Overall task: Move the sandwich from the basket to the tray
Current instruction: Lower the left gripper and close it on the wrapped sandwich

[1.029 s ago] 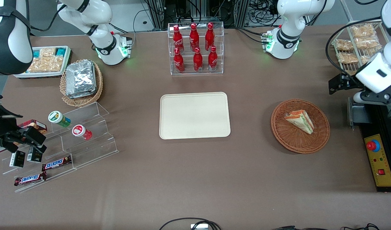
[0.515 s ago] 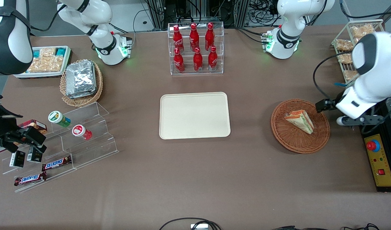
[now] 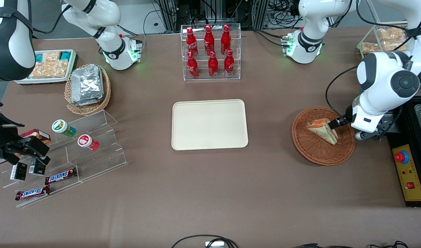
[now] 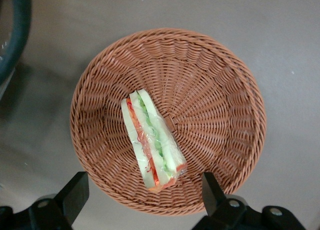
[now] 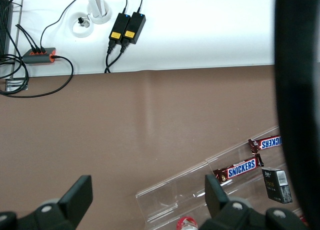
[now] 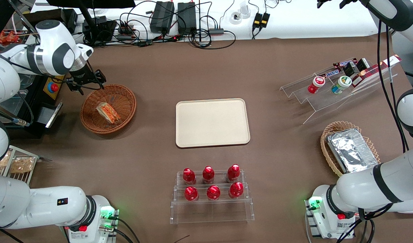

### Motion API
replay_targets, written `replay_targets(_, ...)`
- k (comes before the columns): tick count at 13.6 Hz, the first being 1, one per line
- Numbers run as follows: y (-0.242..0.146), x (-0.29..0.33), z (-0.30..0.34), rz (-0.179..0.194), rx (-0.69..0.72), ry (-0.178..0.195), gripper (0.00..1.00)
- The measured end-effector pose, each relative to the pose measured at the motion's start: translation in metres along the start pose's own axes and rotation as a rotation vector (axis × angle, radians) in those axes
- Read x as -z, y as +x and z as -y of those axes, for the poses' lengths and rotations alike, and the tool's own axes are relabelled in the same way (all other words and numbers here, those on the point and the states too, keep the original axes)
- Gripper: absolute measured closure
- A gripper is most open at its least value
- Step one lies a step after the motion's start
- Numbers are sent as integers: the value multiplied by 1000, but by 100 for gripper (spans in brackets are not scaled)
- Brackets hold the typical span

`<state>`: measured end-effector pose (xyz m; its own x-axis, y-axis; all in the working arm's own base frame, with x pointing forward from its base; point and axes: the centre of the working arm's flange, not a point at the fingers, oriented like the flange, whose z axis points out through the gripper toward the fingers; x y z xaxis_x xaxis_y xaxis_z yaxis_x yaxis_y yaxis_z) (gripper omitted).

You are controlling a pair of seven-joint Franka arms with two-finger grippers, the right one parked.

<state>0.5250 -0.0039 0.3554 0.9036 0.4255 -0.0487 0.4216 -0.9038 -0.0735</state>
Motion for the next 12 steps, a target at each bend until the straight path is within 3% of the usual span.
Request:
replay_targets(7, -6, -65, -5, -8, 244, -24, 0)
replay_targets(12, -12, -102, -13, 5, 304, -27, 0)
